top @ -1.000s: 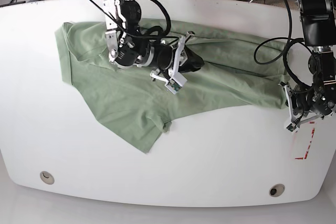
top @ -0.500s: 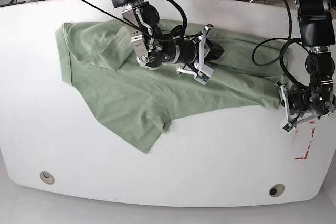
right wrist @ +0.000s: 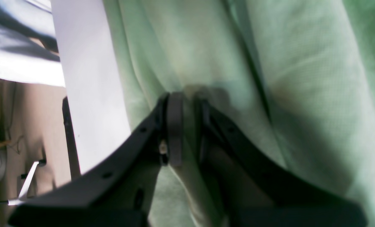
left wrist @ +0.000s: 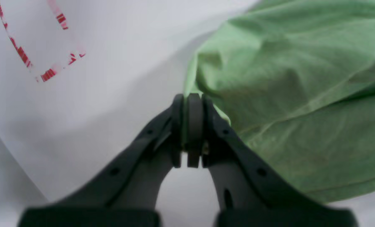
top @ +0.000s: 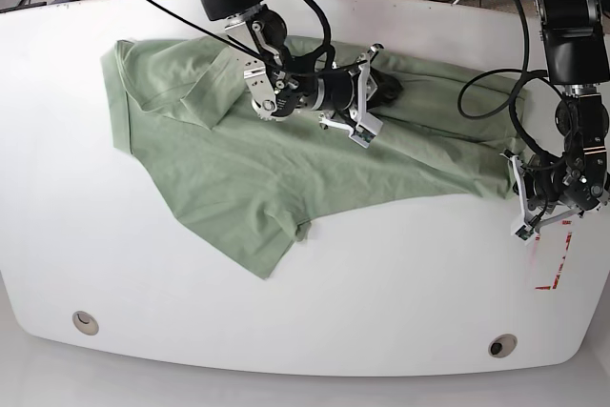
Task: Layout the t-shirt on the table in an organized manner, then fold the t-shirt properly
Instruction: 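Release the collar corner and swing the right gripper over the polo, then grasp the polo's fabric near the collar with the right gripper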
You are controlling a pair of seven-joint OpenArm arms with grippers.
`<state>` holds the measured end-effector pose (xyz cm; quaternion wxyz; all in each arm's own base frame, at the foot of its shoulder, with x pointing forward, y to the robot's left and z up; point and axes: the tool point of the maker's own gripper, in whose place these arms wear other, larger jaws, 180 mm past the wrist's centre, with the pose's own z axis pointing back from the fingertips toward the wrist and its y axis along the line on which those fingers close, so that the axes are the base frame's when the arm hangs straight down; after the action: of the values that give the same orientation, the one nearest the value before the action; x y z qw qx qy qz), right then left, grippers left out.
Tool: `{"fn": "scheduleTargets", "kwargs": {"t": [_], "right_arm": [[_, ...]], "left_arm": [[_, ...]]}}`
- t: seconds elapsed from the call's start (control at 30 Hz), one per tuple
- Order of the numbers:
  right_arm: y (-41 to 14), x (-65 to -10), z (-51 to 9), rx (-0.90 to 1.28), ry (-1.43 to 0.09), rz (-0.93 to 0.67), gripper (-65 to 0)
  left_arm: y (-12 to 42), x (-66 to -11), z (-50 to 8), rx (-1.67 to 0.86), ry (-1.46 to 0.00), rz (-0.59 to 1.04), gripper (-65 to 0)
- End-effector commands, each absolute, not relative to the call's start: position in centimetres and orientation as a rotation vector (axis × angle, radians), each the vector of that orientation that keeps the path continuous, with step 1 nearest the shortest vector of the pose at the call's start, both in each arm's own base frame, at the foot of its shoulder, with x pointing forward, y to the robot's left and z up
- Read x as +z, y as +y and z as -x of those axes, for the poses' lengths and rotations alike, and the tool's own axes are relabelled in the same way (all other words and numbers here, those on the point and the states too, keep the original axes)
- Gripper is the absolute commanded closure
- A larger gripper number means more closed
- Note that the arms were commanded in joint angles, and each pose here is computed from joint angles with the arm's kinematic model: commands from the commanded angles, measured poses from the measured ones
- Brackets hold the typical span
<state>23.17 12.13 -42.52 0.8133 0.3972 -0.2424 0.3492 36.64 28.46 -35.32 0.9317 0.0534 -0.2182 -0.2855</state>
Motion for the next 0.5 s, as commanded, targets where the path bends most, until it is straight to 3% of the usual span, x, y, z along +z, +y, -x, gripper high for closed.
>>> {"fn": "scheduleTargets", "kwargs": {"t": [0.0, 0.47], "right_arm": [[10.9, -43.5, -23.0, 0.766, -0.493, -0.798, -6.5], [8.4, -45.3, -18.9, 0.770, -0.421, -0.764, -6.5]], "left_arm": [[29.0, -33.4, -37.9, -0.582, -0.499, -0.133, 0.0], [29.0, -32.9, -38.4, -0.582, -0.514, -0.140, 0.0]]}}
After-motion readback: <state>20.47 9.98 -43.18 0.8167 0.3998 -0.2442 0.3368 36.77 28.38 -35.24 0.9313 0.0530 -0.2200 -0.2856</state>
